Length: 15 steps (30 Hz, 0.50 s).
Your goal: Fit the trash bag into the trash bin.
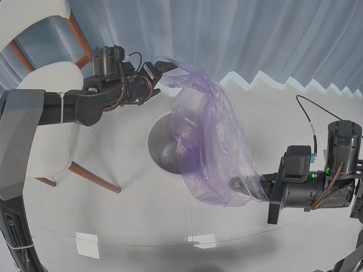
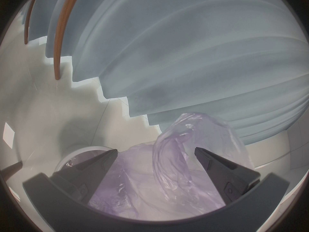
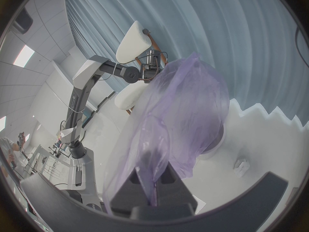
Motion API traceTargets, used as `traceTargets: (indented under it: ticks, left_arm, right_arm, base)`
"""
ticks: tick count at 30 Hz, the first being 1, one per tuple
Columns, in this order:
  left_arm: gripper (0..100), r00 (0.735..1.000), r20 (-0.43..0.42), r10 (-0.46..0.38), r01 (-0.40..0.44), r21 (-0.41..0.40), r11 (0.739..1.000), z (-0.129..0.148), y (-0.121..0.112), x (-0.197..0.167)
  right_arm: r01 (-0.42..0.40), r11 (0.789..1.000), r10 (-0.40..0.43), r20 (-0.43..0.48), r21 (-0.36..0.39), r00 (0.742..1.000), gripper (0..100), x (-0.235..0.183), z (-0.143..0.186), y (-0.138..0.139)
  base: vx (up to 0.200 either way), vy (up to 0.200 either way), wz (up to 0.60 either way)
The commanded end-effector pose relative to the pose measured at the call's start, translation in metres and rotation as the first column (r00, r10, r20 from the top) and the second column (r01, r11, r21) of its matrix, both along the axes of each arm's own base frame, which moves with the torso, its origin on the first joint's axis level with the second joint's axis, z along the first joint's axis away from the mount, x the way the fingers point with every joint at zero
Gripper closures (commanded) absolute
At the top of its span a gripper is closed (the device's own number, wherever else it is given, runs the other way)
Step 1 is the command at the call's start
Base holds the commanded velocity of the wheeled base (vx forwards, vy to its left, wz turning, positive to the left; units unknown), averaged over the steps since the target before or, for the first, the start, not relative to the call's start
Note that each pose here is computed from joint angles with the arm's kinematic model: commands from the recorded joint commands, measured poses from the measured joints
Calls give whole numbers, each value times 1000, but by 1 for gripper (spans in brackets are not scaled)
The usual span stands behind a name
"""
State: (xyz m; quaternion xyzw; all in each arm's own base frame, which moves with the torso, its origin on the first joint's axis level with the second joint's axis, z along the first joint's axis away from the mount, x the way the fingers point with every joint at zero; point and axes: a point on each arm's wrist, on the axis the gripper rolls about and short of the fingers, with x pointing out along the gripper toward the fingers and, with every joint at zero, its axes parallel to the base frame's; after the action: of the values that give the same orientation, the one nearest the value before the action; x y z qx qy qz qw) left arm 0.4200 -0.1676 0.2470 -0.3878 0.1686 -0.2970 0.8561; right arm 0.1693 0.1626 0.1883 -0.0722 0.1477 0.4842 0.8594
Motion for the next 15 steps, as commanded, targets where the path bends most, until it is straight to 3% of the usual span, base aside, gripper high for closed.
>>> traceTargets:
  ticks: [1,2,9,12,15]
  left_arm:
    - [0,1000,-10,-5,5,3,1000,-10,-6,10]
    - [100,1000,-11,-8,8,0,1000,-10,-8,10]
    - [100,1000,-25,7,-8,-62,998,3,0,7]
    - [100,1000,-27,-10,6,-141,990,38,12,-14]
    - [100,997,-57,-55,47,-133,990,54,25,-35]
  right_arm:
    - [-4,1000,4,1,1,1000,100,0,0,1]
    - [-4,1000,4,0,0,1000,100,0,0,1]
    - [-8,1000,8,5,7,1000,100,-1,2,2]
    - [-5,1000,5,-5,14,1000,100,-1,2,2]
    - [-4,1000,4,-5,16,1000,100,0,3,3]
  base:
    - [0,0,0]
    - [0,0,0]
    - [0,0,0]
    - [0,0,0]
    - [0,0,0]
